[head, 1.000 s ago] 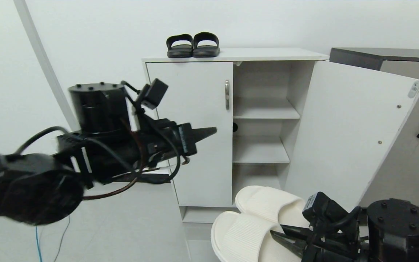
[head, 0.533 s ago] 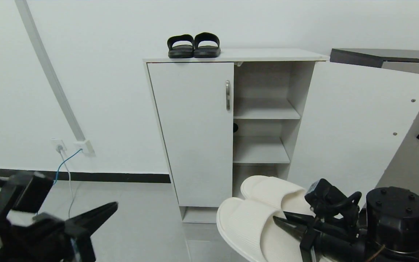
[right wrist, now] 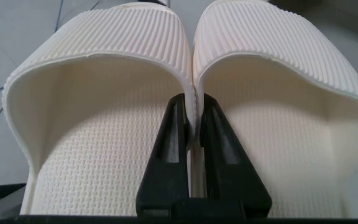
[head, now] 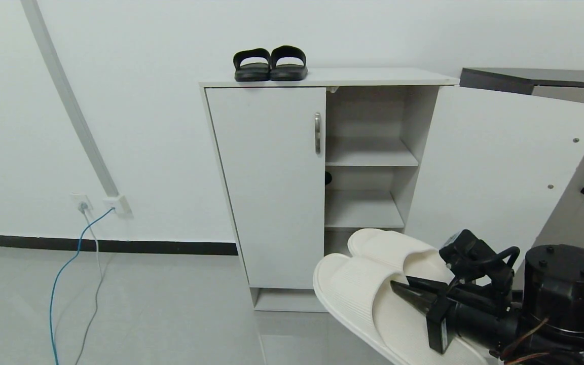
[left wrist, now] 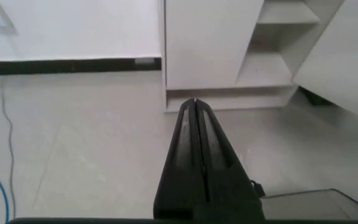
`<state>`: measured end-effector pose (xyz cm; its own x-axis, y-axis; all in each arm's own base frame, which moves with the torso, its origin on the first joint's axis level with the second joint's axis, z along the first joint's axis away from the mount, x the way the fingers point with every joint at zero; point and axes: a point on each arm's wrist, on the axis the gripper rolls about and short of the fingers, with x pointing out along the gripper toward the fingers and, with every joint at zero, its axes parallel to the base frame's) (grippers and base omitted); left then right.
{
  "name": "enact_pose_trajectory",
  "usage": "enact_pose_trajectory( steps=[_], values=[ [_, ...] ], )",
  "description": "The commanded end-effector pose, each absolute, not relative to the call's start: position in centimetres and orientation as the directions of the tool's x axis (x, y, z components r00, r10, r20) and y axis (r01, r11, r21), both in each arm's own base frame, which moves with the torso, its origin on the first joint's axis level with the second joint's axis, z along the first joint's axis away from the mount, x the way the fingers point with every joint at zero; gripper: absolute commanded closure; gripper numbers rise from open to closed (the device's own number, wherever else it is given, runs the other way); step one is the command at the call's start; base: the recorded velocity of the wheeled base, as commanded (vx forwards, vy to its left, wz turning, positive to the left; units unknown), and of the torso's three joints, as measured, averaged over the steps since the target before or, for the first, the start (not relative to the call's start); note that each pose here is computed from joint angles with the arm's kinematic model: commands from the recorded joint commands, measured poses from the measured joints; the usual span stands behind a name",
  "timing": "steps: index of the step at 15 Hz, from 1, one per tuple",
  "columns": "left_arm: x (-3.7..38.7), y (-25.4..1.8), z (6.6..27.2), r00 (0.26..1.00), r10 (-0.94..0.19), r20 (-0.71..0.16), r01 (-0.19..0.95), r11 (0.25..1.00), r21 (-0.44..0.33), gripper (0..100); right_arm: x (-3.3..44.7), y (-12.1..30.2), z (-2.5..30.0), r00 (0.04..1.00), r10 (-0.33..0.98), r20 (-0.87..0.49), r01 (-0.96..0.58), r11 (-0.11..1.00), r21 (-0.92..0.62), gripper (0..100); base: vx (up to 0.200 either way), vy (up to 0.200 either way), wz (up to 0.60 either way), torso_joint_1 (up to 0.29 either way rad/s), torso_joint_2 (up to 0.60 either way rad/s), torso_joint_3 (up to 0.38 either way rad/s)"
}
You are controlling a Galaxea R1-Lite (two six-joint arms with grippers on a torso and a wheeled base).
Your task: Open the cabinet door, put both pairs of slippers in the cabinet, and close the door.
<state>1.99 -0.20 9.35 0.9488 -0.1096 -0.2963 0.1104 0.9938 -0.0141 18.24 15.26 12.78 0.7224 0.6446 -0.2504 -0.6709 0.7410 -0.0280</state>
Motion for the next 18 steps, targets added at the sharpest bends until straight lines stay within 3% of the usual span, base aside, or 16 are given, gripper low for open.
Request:
enact_pose_trajectory(
  steps=[1,3,7,9,11,13,18],
  values=[
    [-0.9,0.7,8.2,0.99,-0.05,-0.129,0.045,0.998,-0.043,100,18.6,15.3,12.7,0.728,0.637,-0.252,-0.664,0.747,-0.029,100,0.0,0.0,0.0,0.0,0.0,0.0],
    [-1.5,0.7,8.1,0.998,0.014,-0.063,-0.017,0.999,-0.052,100,19.4,15.8,12.5,0.728,0.635,-0.258,-0.663,0.748,-0.028,100,0.0,0.0,0.0,0.0,0.0,0.0],
    [-1.6,0.6,8.1,0.99,0.13,-0.057,-0.133,0.99,-0.055,100,19.8,16.1,11.9,0.725,0.629,-0.278,-0.661,0.749,-0.029,100,0.0,0.0,0.0,0.0,0.0,0.0],
    [-1.9,0.4,8.1,0.97,0.24,-0.029,-0.241,0.97,-0.034,100,19.8,16.2,11.7,0.723,0.631,-0.283,-0.664,0.747,-0.03,100,0.0,0.0,0.0,0.0,0.0,0.0],
    [-2.1,0.4,8.0,0.98,0.198,-0.005,-0.198,0.98,-0.028,100,19.6,16.1,11.8,0.722,0.632,-0.283,-0.666,0.746,-0.032,100,0.0,0.0,0.0,0.0,0.0,0.0],
    [-2.3,0.0,7.5,1.0,-0.005,-0.005,0.005,1.0,0.018,100,19.3,15.9,11.9,0.722,0.634,-0.278,-0.667,0.745,-0.032,100,0.0,0.0,0.0,0.0,0.0,0.0],
    [-2.3,-0.1,7.6,1.0,-0.02,-0.002,0.02,1.0,0.021,100,19.4,16.6,11.6,0.76,0.582,-0.29,-0.62,0.783,-0.05,100,0.0,0.0,0.0,0.0,0.0,0.0]
  ],
)
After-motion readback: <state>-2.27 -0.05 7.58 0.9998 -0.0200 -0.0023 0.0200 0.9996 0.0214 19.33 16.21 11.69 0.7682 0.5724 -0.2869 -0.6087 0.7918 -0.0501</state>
